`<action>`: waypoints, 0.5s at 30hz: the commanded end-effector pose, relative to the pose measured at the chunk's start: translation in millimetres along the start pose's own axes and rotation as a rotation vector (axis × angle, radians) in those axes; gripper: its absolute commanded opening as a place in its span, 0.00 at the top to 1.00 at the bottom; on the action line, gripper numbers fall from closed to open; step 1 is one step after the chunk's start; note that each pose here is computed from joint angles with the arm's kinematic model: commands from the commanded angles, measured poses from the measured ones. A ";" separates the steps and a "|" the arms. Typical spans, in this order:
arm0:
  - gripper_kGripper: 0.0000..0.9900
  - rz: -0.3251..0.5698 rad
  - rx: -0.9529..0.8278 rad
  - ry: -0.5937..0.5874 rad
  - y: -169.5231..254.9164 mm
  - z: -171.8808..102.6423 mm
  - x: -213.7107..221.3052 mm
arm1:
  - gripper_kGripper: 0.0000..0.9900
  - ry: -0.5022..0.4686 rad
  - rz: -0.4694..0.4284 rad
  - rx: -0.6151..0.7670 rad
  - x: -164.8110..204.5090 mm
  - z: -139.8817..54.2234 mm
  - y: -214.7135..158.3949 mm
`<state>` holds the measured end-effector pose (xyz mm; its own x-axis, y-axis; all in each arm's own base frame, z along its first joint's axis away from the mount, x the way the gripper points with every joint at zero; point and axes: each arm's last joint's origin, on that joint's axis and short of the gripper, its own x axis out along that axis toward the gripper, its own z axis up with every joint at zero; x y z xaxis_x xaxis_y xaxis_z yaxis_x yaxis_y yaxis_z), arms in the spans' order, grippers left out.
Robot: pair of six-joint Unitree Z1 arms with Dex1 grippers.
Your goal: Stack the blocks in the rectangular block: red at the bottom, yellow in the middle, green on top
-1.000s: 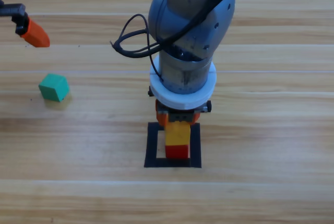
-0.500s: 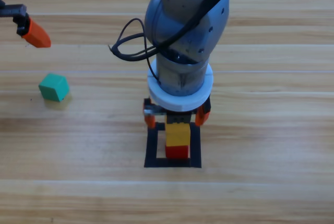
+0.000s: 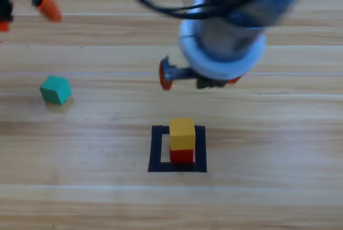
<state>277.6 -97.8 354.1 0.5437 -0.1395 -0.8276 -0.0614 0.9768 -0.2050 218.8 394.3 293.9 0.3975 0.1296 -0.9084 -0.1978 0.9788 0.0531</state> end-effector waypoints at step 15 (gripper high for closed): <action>0.00 0.249 -0.008 0.442 6.1 76.2 156.2 | 0.00 -0.235 0.397 -0.553 -42.8 -51.5 -181.0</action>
<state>419.5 -119.3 290.5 0.1879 0.0025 -0.9822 -0.1777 0.9836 -0.0315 183.5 225.7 307.4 0.3473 0.5893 -0.7294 -0.7975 0.5948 0.1008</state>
